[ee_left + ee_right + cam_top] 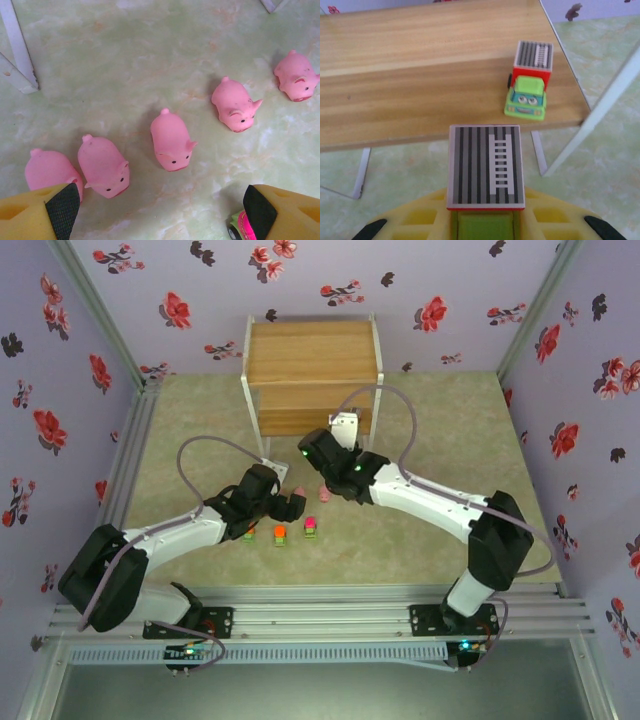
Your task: Place and organize the plastic toys onto the shelf
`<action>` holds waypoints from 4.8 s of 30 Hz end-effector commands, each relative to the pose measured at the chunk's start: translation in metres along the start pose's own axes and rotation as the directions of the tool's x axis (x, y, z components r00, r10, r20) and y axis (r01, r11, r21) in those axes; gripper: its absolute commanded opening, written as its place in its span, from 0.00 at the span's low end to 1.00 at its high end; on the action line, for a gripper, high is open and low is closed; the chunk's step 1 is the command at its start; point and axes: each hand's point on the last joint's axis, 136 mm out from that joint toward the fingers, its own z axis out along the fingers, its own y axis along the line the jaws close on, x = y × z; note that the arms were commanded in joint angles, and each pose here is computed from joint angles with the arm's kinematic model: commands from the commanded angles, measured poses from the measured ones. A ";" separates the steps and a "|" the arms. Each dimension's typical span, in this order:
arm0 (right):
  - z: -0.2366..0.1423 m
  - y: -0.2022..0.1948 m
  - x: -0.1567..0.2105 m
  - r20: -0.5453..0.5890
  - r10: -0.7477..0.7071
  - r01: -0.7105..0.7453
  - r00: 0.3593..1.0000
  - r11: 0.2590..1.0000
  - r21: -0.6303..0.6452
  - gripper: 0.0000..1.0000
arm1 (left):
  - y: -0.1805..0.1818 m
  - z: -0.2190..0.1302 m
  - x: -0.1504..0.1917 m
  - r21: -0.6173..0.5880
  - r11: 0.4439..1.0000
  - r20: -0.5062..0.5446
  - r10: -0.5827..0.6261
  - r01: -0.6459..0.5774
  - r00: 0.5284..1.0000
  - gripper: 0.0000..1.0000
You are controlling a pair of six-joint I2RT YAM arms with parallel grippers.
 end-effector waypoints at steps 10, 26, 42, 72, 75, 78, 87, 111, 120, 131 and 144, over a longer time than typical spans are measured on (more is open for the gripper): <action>0.027 0.019 -0.026 -0.036 -0.009 0.008 0.999 0.999 -0.034 0.00 | -0.002 -0.004 -0.008 0.018 1.000 0.028 -0.011 0.011 1.000 0.89; 0.049 0.020 -0.031 -0.023 -0.047 0.047 0.999 0.999 0.012 0.00 | -0.002 -0.005 -0.009 0.019 1.000 0.031 -0.011 0.010 0.999 0.89; 0.070 0.016 -0.037 -0.005 -0.056 0.056 0.998 0.997 0.053 0.00 | -0.002 -0.005 -0.010 0.018 1.000 0.033 -0.009 0.008 0.999 0.89; 0.091 -0.001 -0.032 -0.024 -0.059 0.061 0.998 0.993 0.097 0.00 | -0.002 -0.004 -0.009 0.016 1.000 0.028 -0.006 0.006 1.000 0.89; 0.093 0.000 -0.029 -0.032 -0.063 0.066 0.997 0.993 0.095 0.01 | -0.002 -0.004 -0.009 0.016 1.000 0.027 -0.006 0.006 1.000 0.89; 0.094 0.001 -0.028 -0.037 -0.066 0.069 0.997 0.993 0.094 0.02 | -0.002 -0.004 -0.009 0.017 1.000 0.028 -0.006 0.006 1.000 0.89; 0.094 0.001 -0.025 -0.048 -0.071 0.075 0.996 0.993 0.092 0.07 | -0.002 -0.004 -0.009 0.017 1.000 0.026 -0.006 0.006 1.000 0.89; 0.084 0.006 -0.031 -0.036 -0.072 0.074 0.997 0.995 0.069 0.14 | -0.002 -0.007 -0.010 0.017 1.000 0.032 -0.008 0.008 0.999 0.89; 0.074 0.007 -0.037 -0.020 -0.068 0.070 0.997 0.996 0.057 0.15 | -0.003 -0.006 -0.010 0.019 1.000 0.030 -0.009 0.008 1.000 0.89; 0.059 0.005 -0.045 0.007 -0.069 0.068 0.998 0.996 0.052 0.15 | -0.002 -0.007 -0.010 0.017 1.000 0.032 -0.008 0.007 0.999 0.90; 0.042 0.005 -0.048 0.026 -0.076 0.074 0.997 0.996 0.040 0.17 | -0.002 -0.007 -0.010 0.018 1.000 0.033 -0.007 0.006 0.999 0.89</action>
